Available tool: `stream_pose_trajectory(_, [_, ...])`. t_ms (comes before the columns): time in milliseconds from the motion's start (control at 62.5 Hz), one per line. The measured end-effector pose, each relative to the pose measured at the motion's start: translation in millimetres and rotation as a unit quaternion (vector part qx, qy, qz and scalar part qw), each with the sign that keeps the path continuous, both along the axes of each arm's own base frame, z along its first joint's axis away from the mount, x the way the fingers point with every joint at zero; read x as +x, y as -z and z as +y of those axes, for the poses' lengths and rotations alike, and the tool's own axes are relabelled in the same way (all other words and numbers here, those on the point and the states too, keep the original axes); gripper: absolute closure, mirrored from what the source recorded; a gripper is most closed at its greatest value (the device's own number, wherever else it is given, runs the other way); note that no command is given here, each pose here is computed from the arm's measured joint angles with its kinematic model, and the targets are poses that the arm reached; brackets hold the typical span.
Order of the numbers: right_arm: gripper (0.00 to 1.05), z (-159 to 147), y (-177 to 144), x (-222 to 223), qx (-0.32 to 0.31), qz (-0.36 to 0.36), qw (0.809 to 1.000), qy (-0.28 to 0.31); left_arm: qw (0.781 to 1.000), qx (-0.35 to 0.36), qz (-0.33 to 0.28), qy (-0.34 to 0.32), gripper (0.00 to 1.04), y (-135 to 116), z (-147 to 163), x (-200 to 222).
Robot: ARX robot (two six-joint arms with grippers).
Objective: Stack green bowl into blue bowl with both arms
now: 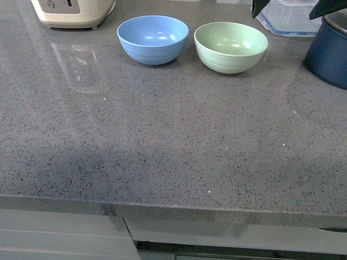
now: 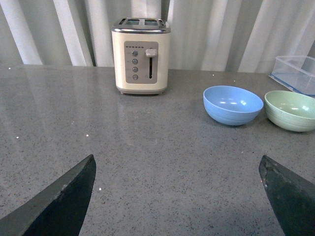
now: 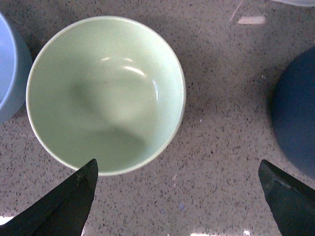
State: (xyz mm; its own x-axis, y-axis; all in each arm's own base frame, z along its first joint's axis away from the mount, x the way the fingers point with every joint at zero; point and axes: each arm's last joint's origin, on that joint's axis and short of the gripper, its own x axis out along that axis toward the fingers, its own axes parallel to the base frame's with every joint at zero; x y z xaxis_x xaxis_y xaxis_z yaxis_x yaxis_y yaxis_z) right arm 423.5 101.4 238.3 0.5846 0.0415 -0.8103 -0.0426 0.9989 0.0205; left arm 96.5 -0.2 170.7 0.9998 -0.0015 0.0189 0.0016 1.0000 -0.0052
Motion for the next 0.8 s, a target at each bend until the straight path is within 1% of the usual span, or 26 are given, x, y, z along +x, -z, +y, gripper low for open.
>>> stream_pose_trajectory(192, [0.10,1,12,17,-0.004,0.008,1.000,-0.009,1.000,0.000,0.000,0.000,0.07,0,0,0])
stream_pose_trajectory(304, [0.10,1,25,26,-0.009,0.019,1.000,-0.019,1.000,0.000,0.000,0.000,0.07,0,0,0])
stream_pose_trajectory(528, [0.10,1,41,31,-0.010,0.035,0.999,-0.030,1.000,0.000,0.000,0.000,0.07,0,0,0])
stream_pose_trajectory(800, [0.10,5,52,33,-0.012,0.046,0.998,-0.042,1.000,0.000,0.000,0.000,0.07,0,0,0])
